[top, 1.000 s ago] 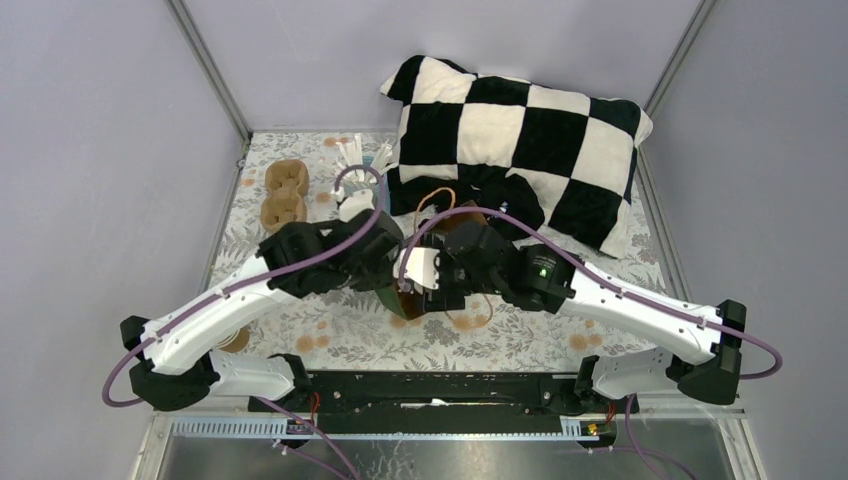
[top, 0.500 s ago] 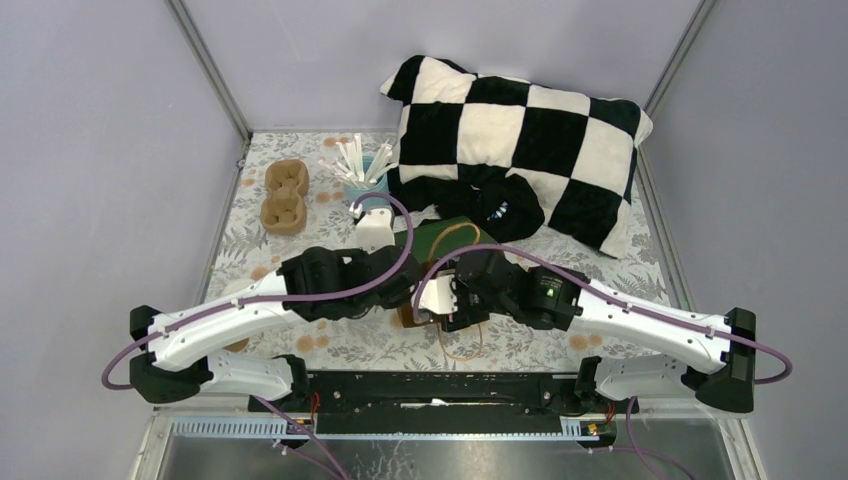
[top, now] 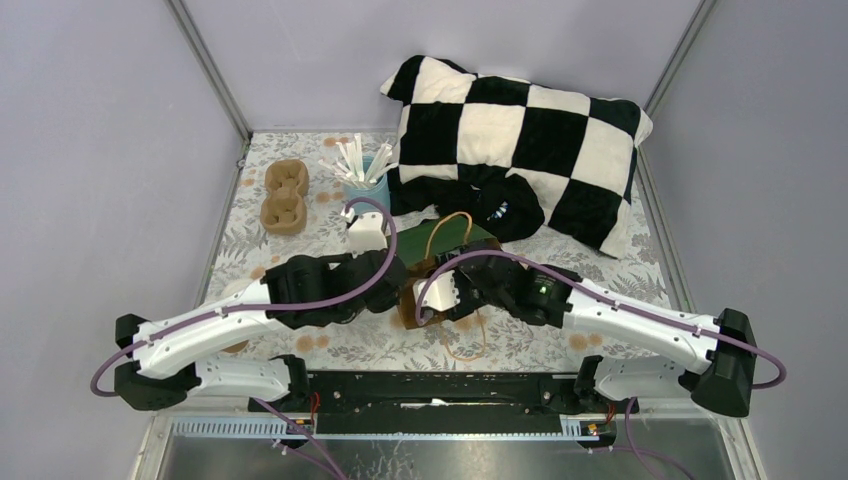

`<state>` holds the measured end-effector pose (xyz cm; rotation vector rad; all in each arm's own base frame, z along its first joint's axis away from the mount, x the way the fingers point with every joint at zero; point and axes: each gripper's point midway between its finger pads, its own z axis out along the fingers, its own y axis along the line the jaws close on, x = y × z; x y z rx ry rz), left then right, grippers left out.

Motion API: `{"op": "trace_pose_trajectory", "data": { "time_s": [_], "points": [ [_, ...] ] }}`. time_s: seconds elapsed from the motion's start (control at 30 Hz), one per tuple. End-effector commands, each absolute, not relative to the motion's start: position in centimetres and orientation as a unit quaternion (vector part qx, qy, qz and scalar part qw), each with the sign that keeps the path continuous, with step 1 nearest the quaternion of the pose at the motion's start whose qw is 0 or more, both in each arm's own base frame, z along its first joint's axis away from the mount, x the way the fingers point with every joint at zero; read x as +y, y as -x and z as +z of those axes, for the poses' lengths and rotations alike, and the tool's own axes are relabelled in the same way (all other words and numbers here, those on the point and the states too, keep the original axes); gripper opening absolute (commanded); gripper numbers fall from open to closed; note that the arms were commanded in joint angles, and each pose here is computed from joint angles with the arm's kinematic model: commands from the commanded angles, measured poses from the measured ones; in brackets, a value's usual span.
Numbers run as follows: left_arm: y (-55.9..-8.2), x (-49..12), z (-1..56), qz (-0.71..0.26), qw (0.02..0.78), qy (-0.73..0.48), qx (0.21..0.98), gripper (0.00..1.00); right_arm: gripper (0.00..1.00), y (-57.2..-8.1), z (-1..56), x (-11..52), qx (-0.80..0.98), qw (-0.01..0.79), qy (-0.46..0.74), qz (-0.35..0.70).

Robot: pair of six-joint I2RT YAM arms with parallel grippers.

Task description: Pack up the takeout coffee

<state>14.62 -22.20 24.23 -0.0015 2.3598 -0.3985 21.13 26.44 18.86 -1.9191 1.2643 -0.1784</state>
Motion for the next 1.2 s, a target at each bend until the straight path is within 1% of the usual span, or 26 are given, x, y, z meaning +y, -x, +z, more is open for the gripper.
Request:
{"op": "trace_pose_trajectory", "data": {
  "time_s": [0.0,0.23,0.37,0.53,0.67,0.73,0.83,0.93,1.07,1.17],
  "points": [
    [-14.2,-22.5,25.1,-0.192,0.369,-0.004,0.909,0.0,0.51,-22.3,20.0,28.2,0.453,0.429,0.779,-0.063],
    [-13.7,-22.5,25.3,-0.207,0.363,-0.013,0.908,0.0,0.5,-21.7,18.9,29.3,0.415,0.406,0.814,0.002],
    [-13.6,-22.5,25.9,-0.216,0.364,-0.01,0.906,0.0,0.5,-22.3,18.5,29.7,0.396,0.408,0.822,-0.005],
    [-13.3,-22.9,27.1,-0.236,0.362,-0.018,0.902,0.0,0.5,-23.0,20.7,30.5,0.396,0.424,0.814,-0.008],
    [-12.0,-24.0,28.1,-0.271,0.334,-0.044,0.902,0.0,0.48,-21.9,22.2,28.6,0.418,0.388,0.822,-0.011],
    [-11.1,-24.1,28.1,-0.284,0.312,-0.047,0.906,0.0,0.48,-20.9,22.9,28.3,0.407,0.39,0.826,-0.013],
    [-10.2,-23.4,27.7,-0.29,0.294,-0.042,0.91,0.0,0.49,-20.1,22.4,28.3,0.397,0.381,0.835,-0.012],
    [-10.1,-22.3,26.9,-0.28,0.296,-0.037,0.913,0.0,0.49,-20.6,21.2,28.5,0.395,0.372,0.84,-0.023],
    [-10.0,-21.8,25.8,-0.263,0.291,-0.037,0.919,0.0,0.5,-20.9,20.7,29.9,0.383,0.381,0.841,-0.016],
    [-9.9,-21.8,24.9,-0.254,0.283,-0.037,0.924,0.0,0.5,-21.2,19.3,30.2,0.375,0.366,0.851,-0.017]
  ]
}}
